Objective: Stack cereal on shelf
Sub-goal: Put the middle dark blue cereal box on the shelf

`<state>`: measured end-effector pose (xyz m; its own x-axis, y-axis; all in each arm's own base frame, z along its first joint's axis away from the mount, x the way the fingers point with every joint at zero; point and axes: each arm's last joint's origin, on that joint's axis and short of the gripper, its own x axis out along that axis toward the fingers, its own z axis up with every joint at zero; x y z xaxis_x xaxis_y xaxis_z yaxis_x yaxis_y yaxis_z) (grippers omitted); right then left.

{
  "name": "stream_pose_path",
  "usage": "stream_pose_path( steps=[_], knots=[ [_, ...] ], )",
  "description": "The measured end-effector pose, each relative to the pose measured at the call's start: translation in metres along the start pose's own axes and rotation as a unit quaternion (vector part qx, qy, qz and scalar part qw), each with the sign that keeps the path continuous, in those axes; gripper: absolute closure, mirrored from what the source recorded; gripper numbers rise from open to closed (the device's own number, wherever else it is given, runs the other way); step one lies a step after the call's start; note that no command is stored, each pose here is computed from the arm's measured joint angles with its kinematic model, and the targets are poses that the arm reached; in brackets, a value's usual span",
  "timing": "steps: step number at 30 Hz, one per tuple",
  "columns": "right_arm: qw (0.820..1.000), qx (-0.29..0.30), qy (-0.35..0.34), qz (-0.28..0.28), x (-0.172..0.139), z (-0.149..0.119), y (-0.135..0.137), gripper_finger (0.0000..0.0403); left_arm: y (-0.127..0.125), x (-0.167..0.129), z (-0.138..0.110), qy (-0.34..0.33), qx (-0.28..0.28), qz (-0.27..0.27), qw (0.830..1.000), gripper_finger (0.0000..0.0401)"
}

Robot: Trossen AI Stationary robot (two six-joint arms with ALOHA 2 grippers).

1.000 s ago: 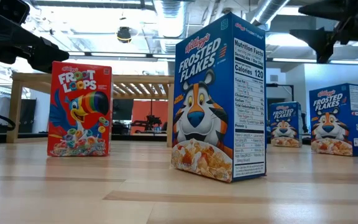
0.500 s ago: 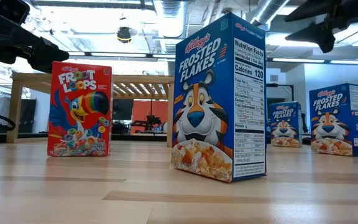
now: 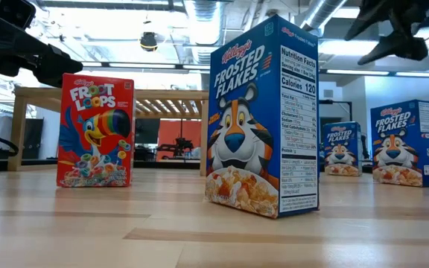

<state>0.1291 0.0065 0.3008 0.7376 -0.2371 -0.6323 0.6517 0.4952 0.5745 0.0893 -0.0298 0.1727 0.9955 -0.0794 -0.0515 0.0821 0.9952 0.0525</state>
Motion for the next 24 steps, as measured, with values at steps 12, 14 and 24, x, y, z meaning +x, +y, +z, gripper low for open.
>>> stream_pose_path(
  steps=[12,14,24],
  knots=[
    [0.992,0.037,0.084,-0.082,0.006,-0.009,-0.006,0.0116,0.000,0.000,0.000,0.000,0.000,0.000,1.000,0.0112],
    [0.991,0.035,0.090,-0.088,0.008,-0.009,-0.006,0.0116,0.000,0.000,0.000,0.000,0.000,0.000,1.000,0.0112],
    [0.982,0.045,0.123,-0.139,0.015,-0.017,-0.008,0.0076,0.000,0.000,0.000,0.000,0.000,0.000,1.000,0.0112]
  ],
)
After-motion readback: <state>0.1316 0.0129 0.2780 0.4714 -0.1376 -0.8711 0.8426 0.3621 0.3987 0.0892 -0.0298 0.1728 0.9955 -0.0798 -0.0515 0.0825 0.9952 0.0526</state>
